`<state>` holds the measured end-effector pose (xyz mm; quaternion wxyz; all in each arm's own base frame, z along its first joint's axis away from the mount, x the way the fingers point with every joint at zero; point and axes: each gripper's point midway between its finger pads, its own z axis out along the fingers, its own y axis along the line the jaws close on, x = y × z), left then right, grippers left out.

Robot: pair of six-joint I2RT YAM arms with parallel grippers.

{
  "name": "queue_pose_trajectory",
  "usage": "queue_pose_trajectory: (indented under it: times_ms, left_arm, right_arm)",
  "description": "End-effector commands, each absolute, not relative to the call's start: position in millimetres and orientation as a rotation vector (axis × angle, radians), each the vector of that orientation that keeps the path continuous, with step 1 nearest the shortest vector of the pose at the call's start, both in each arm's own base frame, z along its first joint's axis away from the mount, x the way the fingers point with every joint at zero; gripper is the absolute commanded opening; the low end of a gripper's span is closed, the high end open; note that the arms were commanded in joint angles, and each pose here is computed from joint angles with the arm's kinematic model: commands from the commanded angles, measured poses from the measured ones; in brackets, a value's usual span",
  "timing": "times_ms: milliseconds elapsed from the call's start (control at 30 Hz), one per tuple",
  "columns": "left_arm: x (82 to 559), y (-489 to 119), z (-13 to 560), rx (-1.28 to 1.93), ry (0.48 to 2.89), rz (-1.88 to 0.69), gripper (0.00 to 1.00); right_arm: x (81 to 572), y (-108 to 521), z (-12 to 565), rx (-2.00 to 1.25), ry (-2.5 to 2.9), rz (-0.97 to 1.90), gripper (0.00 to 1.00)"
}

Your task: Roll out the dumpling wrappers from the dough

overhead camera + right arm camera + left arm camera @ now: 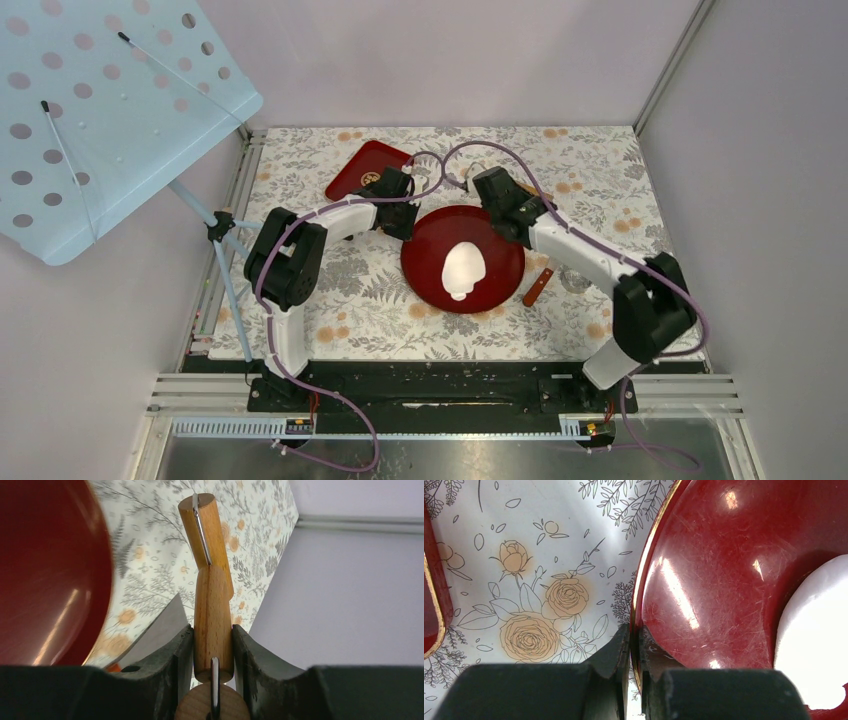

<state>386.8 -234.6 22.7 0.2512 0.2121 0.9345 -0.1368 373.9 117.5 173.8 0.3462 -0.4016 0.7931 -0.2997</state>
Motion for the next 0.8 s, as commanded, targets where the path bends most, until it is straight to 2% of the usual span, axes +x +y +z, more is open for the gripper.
queue_pose_trajectory:
  times_ms: [0,300,500,767]
  left_arm:
    - [377,-222,12,0.622,2.594,-0.325,0.00]
    - [377,-222,12,0.620,2.595,-0.328,0.00]
    - [377,-221,12,0.617,2.597,-0.329,0.00]
    - [377,-222,12,0.618,2.596,-0.329,0.00]
  right_arm:
    - [418,83,158,-0.972,2.053,-0.943,0.08]
    - [430,67,111,-1.080,2.129,-0.971,0.23]
    - [412,70,94,-1.155,2.214,-0.869,0.36]
    - [380,74,72,-1.231,2.318,-0.722,0.46]
